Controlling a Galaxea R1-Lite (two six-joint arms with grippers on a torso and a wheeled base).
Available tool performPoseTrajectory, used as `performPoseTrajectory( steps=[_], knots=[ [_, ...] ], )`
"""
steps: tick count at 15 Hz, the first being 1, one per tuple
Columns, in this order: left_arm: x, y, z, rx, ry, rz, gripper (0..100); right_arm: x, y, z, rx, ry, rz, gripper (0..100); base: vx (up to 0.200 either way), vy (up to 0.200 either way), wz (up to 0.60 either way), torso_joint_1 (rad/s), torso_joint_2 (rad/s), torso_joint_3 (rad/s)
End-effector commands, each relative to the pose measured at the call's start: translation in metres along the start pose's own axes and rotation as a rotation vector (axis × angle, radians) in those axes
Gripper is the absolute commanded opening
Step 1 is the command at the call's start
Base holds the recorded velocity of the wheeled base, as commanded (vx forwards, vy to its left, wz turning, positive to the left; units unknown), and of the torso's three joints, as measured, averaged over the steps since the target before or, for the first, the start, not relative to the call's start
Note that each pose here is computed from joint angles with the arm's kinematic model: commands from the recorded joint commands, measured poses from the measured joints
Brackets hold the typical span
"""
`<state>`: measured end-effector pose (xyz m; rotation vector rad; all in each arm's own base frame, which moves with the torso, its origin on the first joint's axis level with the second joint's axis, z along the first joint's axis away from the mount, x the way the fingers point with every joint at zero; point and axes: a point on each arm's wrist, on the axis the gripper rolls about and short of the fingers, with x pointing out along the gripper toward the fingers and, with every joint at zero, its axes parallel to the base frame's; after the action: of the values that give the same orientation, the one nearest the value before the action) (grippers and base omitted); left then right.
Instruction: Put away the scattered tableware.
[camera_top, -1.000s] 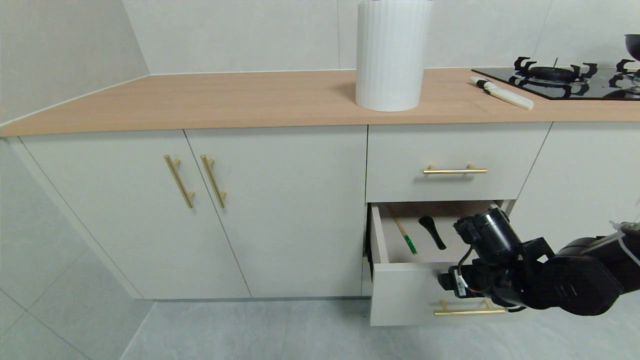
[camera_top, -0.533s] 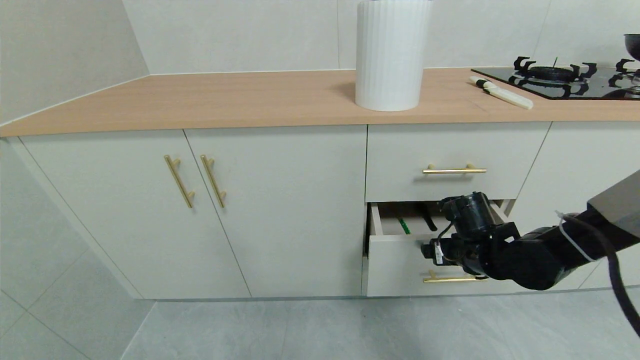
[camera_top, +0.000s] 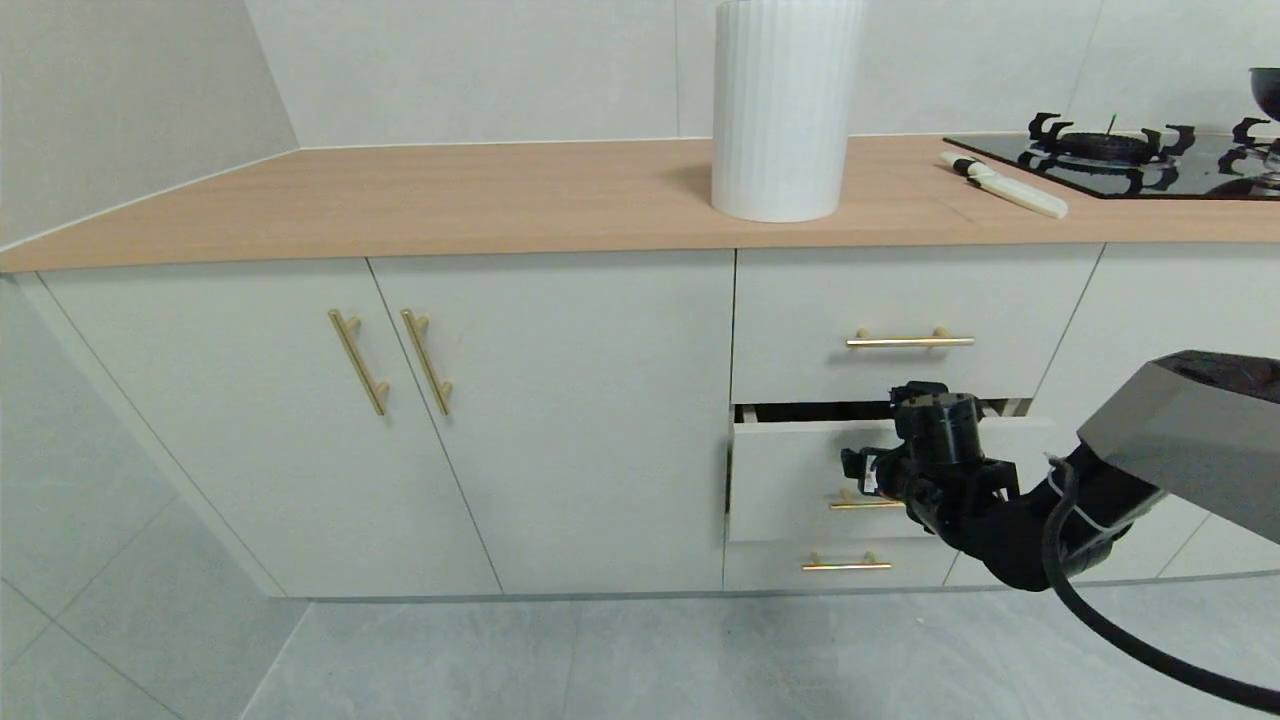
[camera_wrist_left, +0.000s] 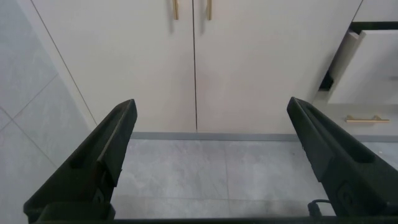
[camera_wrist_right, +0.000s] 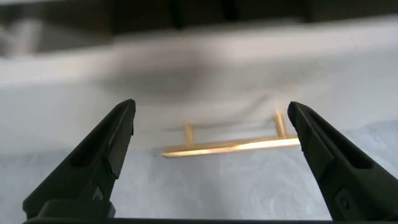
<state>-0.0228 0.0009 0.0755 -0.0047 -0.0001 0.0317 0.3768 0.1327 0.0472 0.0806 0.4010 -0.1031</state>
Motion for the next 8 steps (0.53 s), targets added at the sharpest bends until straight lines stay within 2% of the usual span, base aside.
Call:
performPoseTrajectory(
  steps=[1,8],
  knots=[
    [0.0,0.0,0.0,-0.001,0.0,0.001,100,0.013,-0.006,-0.009,0.004,0.005,-0.027,100,0.0,0.0,0.0,0.0,0.0,0.0],
    [0.0,0.0,0.0,-0.001,0.0,0.001,100,0.037,-0.009,-0.01,0.053,-0.091,-0.062,100,0.0,0.0,0.0,0.0,0.0,0.0]
  ],
)
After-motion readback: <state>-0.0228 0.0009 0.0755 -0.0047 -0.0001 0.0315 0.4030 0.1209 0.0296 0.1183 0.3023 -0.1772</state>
